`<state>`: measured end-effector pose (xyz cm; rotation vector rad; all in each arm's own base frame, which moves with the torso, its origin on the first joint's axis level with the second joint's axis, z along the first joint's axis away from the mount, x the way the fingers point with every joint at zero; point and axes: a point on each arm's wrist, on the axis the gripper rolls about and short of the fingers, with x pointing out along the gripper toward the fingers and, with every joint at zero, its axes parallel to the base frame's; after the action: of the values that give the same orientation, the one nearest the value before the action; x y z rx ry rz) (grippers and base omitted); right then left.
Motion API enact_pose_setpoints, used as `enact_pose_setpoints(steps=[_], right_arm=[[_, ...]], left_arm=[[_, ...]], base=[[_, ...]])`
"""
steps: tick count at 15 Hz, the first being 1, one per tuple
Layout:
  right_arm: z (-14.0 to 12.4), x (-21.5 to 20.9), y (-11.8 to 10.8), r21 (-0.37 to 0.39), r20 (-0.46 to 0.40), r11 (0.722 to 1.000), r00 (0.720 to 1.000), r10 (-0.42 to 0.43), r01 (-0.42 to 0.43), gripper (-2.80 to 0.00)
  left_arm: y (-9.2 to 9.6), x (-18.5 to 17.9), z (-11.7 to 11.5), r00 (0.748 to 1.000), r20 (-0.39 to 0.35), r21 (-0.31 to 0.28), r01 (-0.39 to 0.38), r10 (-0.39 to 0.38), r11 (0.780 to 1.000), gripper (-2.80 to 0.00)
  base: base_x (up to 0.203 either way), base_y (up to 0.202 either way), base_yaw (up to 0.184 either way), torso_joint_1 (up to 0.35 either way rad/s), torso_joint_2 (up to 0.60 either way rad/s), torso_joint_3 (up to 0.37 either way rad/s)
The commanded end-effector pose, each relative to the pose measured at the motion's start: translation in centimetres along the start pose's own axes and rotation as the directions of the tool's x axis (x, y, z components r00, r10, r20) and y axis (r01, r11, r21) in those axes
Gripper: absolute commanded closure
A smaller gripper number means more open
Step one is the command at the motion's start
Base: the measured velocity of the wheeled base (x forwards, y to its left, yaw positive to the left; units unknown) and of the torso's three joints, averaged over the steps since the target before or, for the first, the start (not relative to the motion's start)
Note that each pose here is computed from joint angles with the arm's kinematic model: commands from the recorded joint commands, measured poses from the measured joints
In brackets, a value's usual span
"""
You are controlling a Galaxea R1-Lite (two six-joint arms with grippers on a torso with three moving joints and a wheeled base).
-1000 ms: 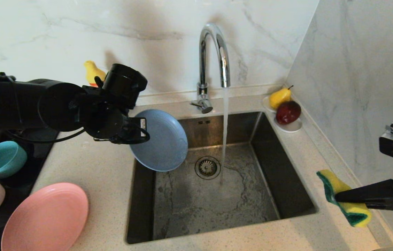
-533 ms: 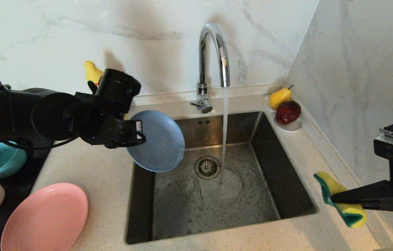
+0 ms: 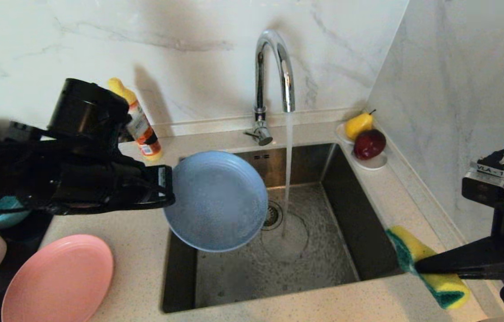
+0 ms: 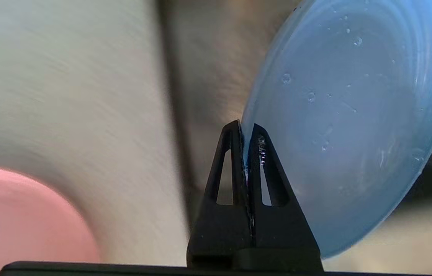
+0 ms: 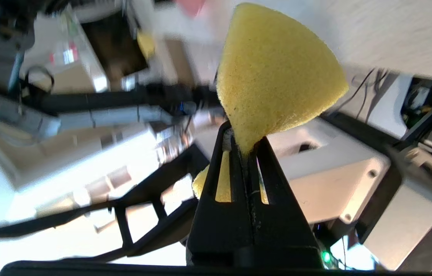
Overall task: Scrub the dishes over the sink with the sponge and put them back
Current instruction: Wipe the plate
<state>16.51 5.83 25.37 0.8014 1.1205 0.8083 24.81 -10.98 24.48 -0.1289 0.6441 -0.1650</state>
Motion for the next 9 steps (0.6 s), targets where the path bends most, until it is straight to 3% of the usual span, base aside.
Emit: enact_pose_setpoints(steps=[1,3,5,9], right_arm=[[-0.1,1.6,1.2,-0.035,-0.095,0.999,0.995,0.024,-0.027,0.00],[-0.4,3.3,2.2,-0.068,-0.180,0.997,0.983,0.029,-0.042,0.00],[0.2,5.6,2.6,-0.078,-0.233,0.997,0.972,-0.008,-0.010,0.00],[1.1,9.0,4.5,-0.137,-0.279,0.990,0.959,-0.052,0.013,0.00]], left_arm=[[0.7,-3.0,-1.7,0.990,0.005,0.024,0.142,-0.142,0.990,0.00],[1.3,-3.1,-3.6,0.981,0.024,0.141,0.185,-0.190,0.973,0.00],[1.4,-3.1,-4.6,0.966,0.099,0.228,0.212,-0.239,0.950,0.00],[0.7,-3.4,-5.3,0.941,0.157,0.284,0.248,-0.300,0.926,0.00]], base=[[0.000,0.000,0.000,0.000,0.00,0.000],[0.000,0.000,0.000,0.000,0.00,0.000],[0.000,0.000,0.000,0.000,0.00,0.000],[0.000,0.000,0.000,0.000,0.00,0.000]])
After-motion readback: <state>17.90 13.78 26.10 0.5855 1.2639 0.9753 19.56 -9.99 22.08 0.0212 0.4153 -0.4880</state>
